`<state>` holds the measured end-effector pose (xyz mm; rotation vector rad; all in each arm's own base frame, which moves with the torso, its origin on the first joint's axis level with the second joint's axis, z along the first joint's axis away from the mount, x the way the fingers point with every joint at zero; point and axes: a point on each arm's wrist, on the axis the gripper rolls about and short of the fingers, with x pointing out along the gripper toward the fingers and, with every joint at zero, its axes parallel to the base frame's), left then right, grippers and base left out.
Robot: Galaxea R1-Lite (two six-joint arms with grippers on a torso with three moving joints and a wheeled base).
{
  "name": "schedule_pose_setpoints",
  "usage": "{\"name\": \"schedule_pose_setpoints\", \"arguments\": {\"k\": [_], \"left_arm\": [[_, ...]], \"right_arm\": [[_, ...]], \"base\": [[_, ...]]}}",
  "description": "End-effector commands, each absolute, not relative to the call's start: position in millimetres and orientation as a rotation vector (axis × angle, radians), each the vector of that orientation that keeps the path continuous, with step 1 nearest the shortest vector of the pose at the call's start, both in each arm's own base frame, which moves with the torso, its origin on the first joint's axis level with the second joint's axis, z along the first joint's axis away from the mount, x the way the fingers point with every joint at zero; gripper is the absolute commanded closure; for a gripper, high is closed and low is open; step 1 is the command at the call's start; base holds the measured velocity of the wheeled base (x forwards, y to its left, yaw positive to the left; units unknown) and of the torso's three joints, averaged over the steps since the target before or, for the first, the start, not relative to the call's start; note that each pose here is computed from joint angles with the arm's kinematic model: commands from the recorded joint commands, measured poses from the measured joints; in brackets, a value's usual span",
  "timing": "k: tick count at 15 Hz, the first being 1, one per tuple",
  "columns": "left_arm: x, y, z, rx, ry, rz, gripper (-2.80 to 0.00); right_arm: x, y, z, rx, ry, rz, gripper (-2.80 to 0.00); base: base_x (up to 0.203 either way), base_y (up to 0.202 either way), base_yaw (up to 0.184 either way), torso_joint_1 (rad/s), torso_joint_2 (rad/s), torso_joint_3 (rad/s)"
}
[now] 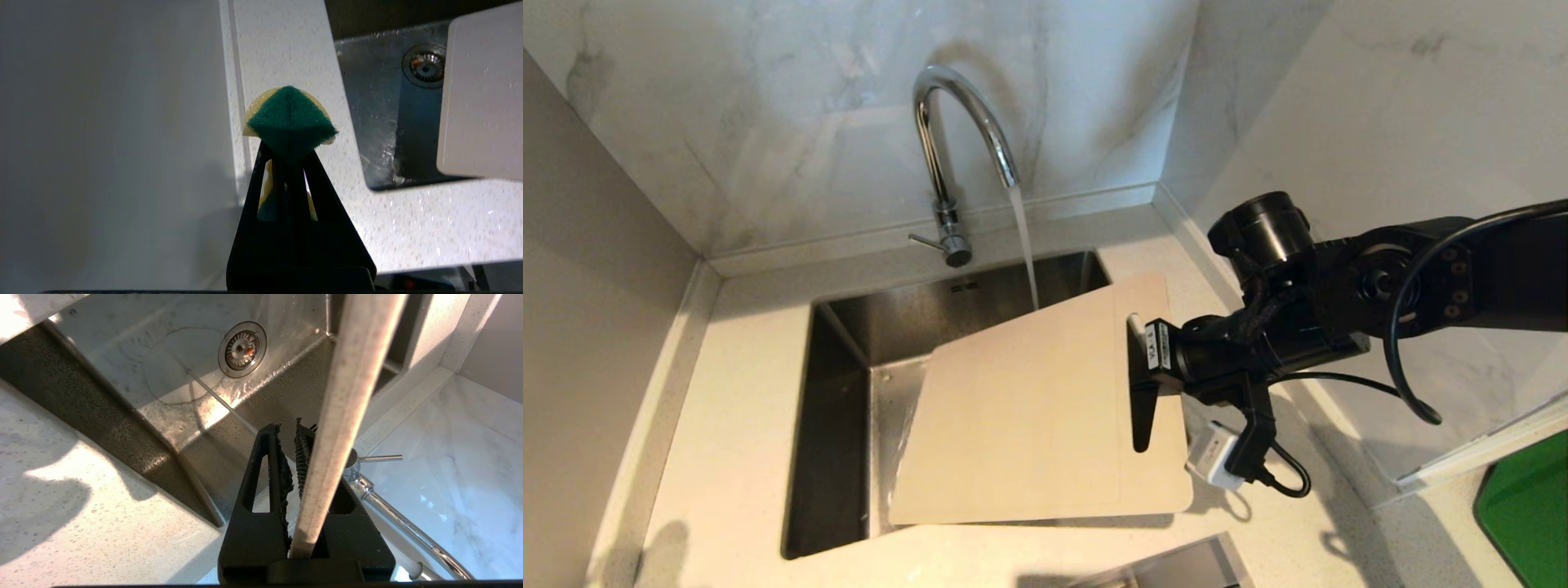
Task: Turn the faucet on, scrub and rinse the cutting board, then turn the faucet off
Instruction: Scrub the cutting board underwater
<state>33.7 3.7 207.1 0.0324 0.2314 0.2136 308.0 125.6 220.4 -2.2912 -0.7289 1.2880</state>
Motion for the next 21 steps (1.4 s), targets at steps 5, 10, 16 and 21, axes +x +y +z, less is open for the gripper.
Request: {"name": "schedule_pose_setpoints", "arguments": {"k": [5, 10, 16, 21], "left_arm": [[83, 1, 227, 0.084, 0.258, 0.229, 0.00], [114, 0, 229, 0.094, 0.335, 0.242, 0.00], [159, 1, 235, 0.106, 0.370, 0.235, 0.00], [200, -2, 232, 0.102, 0.436, 0.185, 0.00]], "right_arm": [[313, 128, 213, -2.288, -0.741, 1.315, 0.00], [313, 128, 214, -2.283, -0.750, 1.313, 0.00], [313, 128, 214, -2.282, -0.753, 1.312, 0.00], [314, 129, 216, -2.283, -0.756, 1.304, 0.00]], "base": [[0.000, 0.000, 0.000, 0.000, 0.00, 0.000], [0.000, 0.000, 0.000, 0.000, 0.00, 0.000], [0.000, 0.000, 0.000, 0.000, 0.00, 0.000], [0.000, 0.000, 0.000, 0.000, 0.00, 0.000]]}}
